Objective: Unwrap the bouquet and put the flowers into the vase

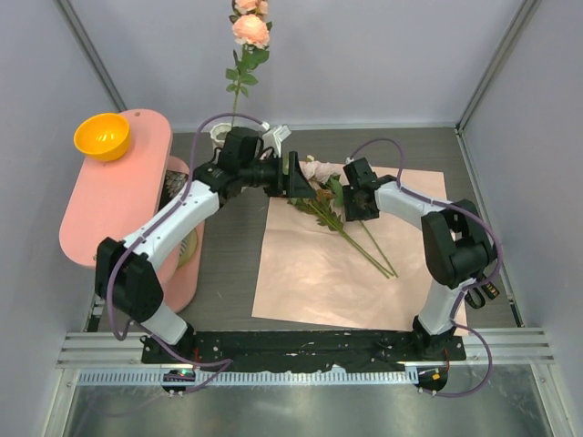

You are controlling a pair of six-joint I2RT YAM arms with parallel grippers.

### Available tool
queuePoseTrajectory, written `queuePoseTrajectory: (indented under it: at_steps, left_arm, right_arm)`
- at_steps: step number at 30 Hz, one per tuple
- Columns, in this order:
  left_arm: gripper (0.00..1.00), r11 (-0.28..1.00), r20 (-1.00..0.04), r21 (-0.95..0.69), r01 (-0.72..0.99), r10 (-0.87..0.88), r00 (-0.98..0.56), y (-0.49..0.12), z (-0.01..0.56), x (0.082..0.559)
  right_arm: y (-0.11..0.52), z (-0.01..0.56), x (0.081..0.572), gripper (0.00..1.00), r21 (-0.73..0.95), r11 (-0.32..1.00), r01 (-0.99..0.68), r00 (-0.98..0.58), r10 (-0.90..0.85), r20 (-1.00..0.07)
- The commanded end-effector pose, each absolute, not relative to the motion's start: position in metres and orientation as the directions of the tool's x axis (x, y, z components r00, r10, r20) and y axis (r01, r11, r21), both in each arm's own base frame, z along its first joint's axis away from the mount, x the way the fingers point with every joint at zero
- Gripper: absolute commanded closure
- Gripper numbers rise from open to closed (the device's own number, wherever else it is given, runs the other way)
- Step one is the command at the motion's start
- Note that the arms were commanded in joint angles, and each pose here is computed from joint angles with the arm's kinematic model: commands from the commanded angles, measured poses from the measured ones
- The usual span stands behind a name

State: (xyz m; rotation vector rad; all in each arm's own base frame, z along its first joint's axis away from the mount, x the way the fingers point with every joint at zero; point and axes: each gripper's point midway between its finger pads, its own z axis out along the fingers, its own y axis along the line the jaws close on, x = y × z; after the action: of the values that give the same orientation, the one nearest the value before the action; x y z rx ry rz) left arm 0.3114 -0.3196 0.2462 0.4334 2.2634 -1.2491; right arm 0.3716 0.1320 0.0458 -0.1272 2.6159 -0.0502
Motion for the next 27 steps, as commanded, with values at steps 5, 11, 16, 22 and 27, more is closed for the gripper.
queuePoseTrajectory:
  at_steps: [5,11,16,22,27]
  left_arm:
    - [0.32,0.421,-0.670,-0.678,0.603,-0.015,-0.742,-0.324,0.298,0.298]
    - [0.32,0.435,-0.670,-0.671,0.600,-0.010,-0.742,-0.323,0.294,0.300]
    - [0.32,0.428,-0.684,-0.663,0.614,-0.012,-0.730,-0.322,0.301,0.298]
    - [0.30,0.520,-0.709,-0.603,0.605,-0.003,-0.705,-0.312,0.290,0.309]
    - [0.29,0.528,-0.708,-0.597,0.604,0.006,-0.706,-0.311,0.287,0.310]
  right_arm:
    - [0.123,0.043,0.391,0.60,-0.101,0.990,-0.102,-0.855,-0.139,-0.499]
    - [0.124,0.040,0.392,0.82,-0.118,0.980,-0.159,-0.840,-0.198,-0.505]
    - [0.124,0.054,0.400,0.83,-0.157,0.970,-0.186,-0.795,-0.242,-0.556]
    - [0.112,0.105,0.411,0.99,-0.234,0.968,-0.090,-0.694,-0.229,-0.683]
    - [0.120,0.192,0.397,0.99,-0.162,0.986,-0.050,-0.508,-0.164,-0.846]
